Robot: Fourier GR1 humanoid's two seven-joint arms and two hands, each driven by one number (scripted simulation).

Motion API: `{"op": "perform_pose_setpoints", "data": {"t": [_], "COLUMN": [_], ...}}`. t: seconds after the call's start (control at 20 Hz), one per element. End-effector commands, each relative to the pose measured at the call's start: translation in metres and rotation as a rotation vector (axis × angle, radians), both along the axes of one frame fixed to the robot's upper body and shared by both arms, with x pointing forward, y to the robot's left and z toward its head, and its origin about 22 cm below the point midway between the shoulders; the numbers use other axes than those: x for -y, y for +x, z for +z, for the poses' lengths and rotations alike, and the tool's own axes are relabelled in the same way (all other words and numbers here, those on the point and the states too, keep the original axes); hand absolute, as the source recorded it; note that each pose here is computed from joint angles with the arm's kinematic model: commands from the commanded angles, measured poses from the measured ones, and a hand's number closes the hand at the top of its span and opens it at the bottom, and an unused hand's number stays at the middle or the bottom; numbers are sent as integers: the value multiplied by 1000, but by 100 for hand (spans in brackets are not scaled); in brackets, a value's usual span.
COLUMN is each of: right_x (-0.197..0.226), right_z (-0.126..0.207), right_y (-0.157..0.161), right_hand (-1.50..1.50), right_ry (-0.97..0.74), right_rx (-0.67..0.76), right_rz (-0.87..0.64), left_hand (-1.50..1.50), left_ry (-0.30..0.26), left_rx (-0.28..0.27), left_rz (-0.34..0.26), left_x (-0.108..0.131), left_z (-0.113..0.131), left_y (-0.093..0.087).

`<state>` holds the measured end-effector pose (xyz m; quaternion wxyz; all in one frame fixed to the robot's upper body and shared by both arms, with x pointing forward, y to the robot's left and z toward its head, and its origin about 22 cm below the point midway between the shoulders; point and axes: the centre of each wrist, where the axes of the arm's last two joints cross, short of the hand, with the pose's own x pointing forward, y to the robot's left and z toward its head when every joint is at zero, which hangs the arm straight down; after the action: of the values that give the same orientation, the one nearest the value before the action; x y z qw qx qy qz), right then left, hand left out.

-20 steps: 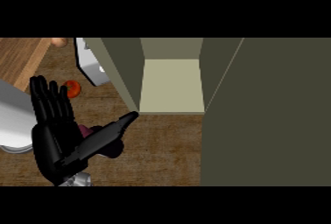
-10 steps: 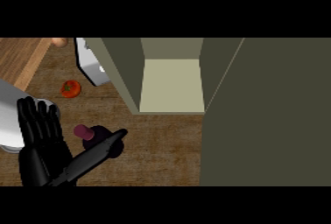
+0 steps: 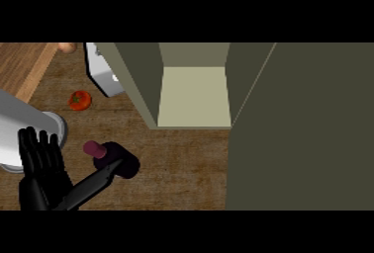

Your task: Pick up the wine, place it into the cabinet and close the cabinet

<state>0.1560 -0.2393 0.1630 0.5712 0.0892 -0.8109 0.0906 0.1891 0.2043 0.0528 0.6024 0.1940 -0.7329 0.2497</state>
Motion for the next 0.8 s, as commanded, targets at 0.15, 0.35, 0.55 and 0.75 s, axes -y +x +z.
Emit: {"op": "perform_pose_setpoints", "data": {"t": [0.15,0.35,0.55,0.75], "right_x": [-15,-20,-5,-15], "right_z": [8,7,12,12], "right_y": [3,-12,-14,-8], "right_hand": [-150,-150,-150,-150], "right_ry": [3,24,5,-1], "right_rx": [-4,26,14,2], "right_rz": [20,16,16,15], "left_hand": [-150,-150,-150,-150], "left_ry": [-7,-16,-20,-18], "left_rx": [-48,-65,-76,-83], "left_rz": [31,27,-10,2], "left_x": [5,-20,-33,-22], "left_z": [-30,-76,-76,-83], "left_y": [1,-7,-27,-7]}}
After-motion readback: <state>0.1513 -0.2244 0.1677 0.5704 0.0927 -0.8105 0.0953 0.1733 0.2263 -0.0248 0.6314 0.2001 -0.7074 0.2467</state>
